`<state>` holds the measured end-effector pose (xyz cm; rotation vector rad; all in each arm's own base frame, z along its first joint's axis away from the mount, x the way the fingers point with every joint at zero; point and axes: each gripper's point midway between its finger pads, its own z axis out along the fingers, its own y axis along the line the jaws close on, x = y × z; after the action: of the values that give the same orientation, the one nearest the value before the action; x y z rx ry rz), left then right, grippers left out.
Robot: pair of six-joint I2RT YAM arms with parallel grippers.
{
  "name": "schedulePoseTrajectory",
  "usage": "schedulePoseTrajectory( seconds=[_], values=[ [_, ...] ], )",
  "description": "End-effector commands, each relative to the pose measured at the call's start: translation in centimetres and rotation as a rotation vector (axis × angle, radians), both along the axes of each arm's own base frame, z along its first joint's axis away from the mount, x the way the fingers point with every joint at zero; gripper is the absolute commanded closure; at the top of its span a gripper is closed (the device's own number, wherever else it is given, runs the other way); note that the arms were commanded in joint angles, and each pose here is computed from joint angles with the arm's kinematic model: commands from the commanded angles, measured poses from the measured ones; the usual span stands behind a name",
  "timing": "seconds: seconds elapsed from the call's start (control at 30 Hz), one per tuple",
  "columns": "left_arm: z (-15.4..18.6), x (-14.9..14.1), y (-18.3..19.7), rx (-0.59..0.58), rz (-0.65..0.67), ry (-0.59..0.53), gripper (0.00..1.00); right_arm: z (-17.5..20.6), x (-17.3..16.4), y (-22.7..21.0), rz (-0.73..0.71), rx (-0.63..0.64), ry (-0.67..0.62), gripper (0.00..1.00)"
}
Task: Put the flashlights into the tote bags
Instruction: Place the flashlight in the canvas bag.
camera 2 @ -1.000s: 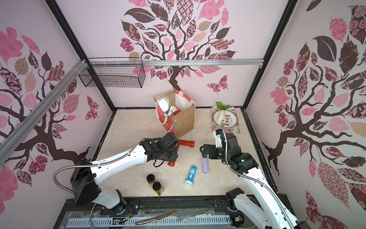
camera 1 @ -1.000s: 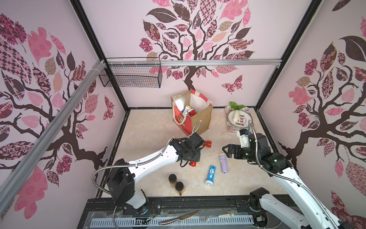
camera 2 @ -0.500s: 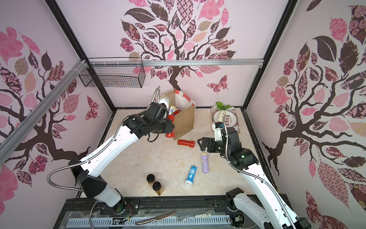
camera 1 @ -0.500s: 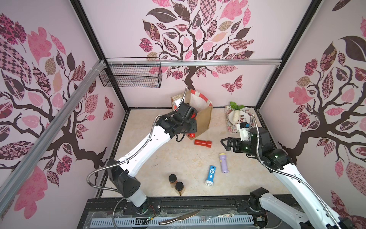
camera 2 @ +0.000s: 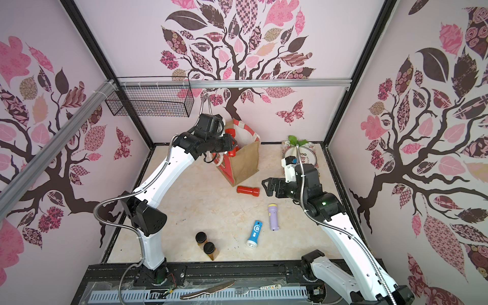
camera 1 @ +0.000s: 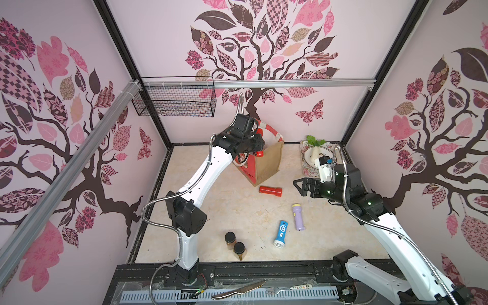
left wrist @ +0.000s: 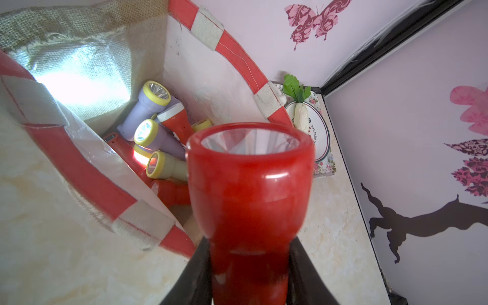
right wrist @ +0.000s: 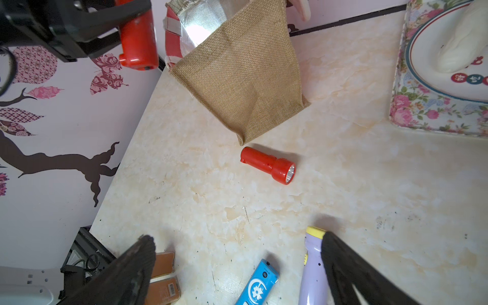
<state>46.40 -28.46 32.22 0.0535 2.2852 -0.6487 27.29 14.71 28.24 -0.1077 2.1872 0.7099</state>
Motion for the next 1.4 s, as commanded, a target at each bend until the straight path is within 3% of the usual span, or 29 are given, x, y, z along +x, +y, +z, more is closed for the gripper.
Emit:
schedulePoseTrajectory(
  seconds=[0.0,0.3,0.5,0.9,1.37],
  values=[
    [4.6,2.7,-0.7,-0.122,0.005,-0.148,0.90,1.8,0.3,0.1,0.010,0.008,-0.044,0.00],
    [1.2,10.4,1.0,-0.155,0.121,-0.198,0.87,1.3,1.1,0.5,-0.007,0.029,-0.003,0.00],
    [-0.7,13.7,1.1,-0.162,0.150,-0.208,0.87,1.3,1.2,0.3,-0.024,0.038,0.005,0.00],
    [-5.9,13.9,1.7,-0.095,0.165,-0.127,0.85,1.2,0.9,-0.2,-0.032,0.005,-0.005,0.00],
    [-5.3,13.4,2.4,-0.066,0.172,-0.139,0.69,1.3,1.0,-0.4,-0.042,0.004,-0.015,0.00]
  ],
)
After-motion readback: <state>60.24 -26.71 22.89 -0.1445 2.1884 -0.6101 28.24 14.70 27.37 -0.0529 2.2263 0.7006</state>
